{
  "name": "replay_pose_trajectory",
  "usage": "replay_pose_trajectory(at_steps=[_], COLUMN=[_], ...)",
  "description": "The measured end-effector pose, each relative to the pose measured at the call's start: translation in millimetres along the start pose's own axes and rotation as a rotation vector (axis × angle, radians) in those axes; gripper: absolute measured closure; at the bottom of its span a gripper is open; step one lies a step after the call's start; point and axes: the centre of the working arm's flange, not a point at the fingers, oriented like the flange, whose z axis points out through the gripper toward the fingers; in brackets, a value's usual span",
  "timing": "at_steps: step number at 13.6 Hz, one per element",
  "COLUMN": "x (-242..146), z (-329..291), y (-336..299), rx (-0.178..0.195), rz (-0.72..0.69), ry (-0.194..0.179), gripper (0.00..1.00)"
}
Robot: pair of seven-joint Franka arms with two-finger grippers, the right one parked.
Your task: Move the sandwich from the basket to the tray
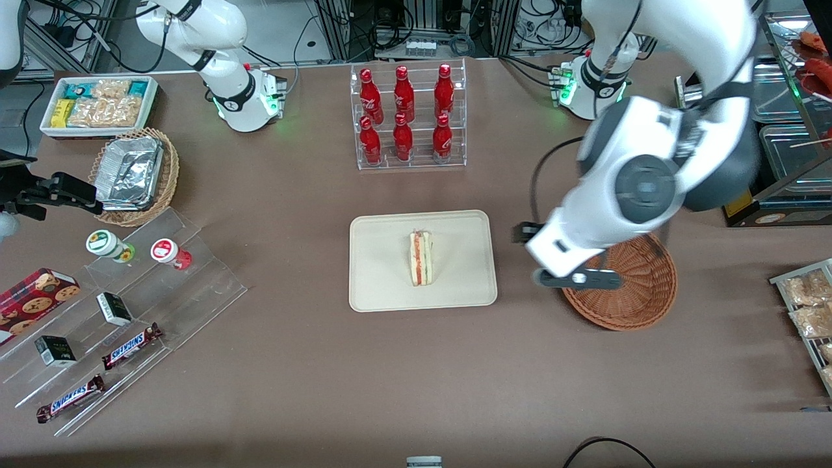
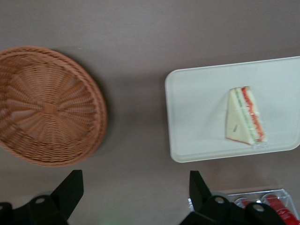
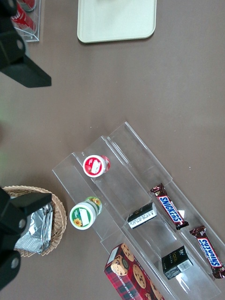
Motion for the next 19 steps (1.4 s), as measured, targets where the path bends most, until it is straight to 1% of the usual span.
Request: replay_pose_trajectory(at_steps=[3,6,11,15,19], x=[-2.4,-14.8,-50.1,-79.1,-105.6], z=[-5.5,-10.3,-24.0,-41.6,-66.4], y=[-50.4,-87.0,-128.0,-146.5,-162.4], rx=[-0.006,-0.008,-0.007,-0.006,-0.003], rz=[-0.011,-0.056,-0.118,-0.143,-0.171], ry=[-0.010,-0.019,-0.021,-0.044,-0.048], gripper=[0.00,0.00,0.00,0.00,0.00])
